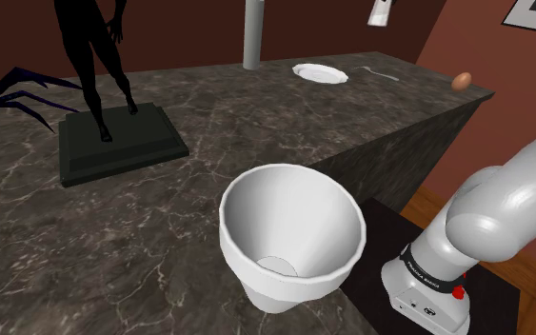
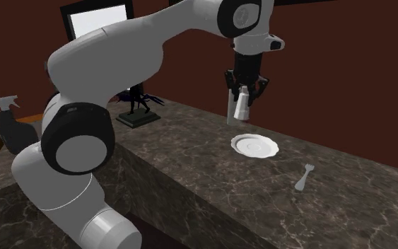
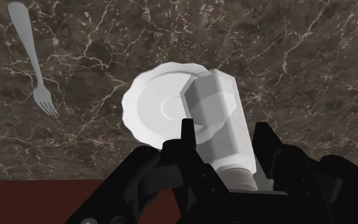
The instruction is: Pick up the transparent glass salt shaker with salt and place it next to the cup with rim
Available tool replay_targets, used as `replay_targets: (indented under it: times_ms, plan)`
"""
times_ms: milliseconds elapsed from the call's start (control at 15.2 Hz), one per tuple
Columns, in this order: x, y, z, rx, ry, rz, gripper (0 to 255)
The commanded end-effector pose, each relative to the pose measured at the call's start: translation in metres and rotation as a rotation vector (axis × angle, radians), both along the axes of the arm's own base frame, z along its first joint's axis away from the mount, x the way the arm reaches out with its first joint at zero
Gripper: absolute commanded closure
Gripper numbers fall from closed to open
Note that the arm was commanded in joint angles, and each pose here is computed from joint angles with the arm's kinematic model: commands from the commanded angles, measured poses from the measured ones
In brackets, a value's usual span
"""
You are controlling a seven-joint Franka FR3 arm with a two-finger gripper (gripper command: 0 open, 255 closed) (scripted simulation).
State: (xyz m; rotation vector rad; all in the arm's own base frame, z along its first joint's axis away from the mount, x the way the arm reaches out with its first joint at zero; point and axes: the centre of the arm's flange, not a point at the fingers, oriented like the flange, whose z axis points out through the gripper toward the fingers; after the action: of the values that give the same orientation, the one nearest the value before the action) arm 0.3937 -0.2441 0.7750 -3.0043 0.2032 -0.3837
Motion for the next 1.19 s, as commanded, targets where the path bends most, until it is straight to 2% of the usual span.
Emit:
replay_targets:
  times_ms: [0,1122]
  plan:
    - [0.0,0.001,0.007,0.0,0.0,0.0,255]
    - [-0.056,0.218,0.007,0.0,0.0,0.0,255]
